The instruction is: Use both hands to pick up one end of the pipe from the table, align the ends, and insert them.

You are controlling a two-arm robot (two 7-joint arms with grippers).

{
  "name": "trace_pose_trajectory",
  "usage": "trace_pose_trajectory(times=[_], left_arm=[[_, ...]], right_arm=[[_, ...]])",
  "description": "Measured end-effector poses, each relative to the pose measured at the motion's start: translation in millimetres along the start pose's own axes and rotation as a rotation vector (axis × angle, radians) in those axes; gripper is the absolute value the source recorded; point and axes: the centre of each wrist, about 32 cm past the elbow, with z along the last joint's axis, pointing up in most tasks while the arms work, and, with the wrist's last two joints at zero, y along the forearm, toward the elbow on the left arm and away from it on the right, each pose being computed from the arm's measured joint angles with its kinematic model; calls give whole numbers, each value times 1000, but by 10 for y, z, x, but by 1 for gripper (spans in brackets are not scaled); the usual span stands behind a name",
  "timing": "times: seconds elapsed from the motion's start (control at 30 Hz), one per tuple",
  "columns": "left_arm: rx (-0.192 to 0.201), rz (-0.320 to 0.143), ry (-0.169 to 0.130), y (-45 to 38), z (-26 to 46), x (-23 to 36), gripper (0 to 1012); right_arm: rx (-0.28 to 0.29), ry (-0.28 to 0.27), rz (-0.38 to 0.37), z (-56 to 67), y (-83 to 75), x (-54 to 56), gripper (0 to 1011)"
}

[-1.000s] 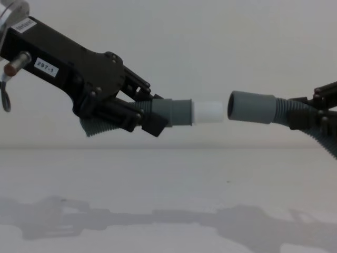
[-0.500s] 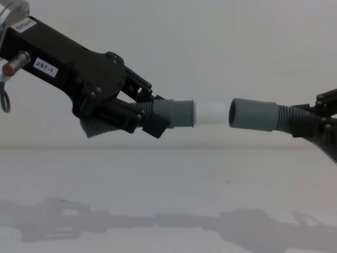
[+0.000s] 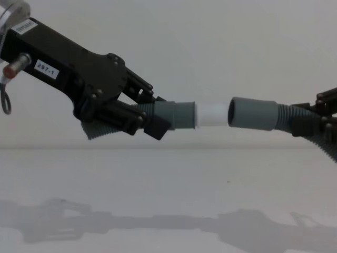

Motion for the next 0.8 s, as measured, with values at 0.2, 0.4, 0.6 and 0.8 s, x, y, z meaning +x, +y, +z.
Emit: trace_pose_trajectory(times=[0.2, 0.4, 0.6, 0.8], left_arm=[[-1, 0, 1, -15, -7, 4, 354], [-2, 3, 2, -29, -18, 14, 354], [-2, 8, 3, -32, -27, 31, 354], [-5, 10, 0, -36, -32, 55, 354]], right_arm=[[6, -1, 4, 13, 9, 3, 156], [11, -1, 10, 22, 21, 7, 156], [12, -1, 20, 24, 34, 6, 156], [2, -12, 34, 21, 47, 1, 156]])
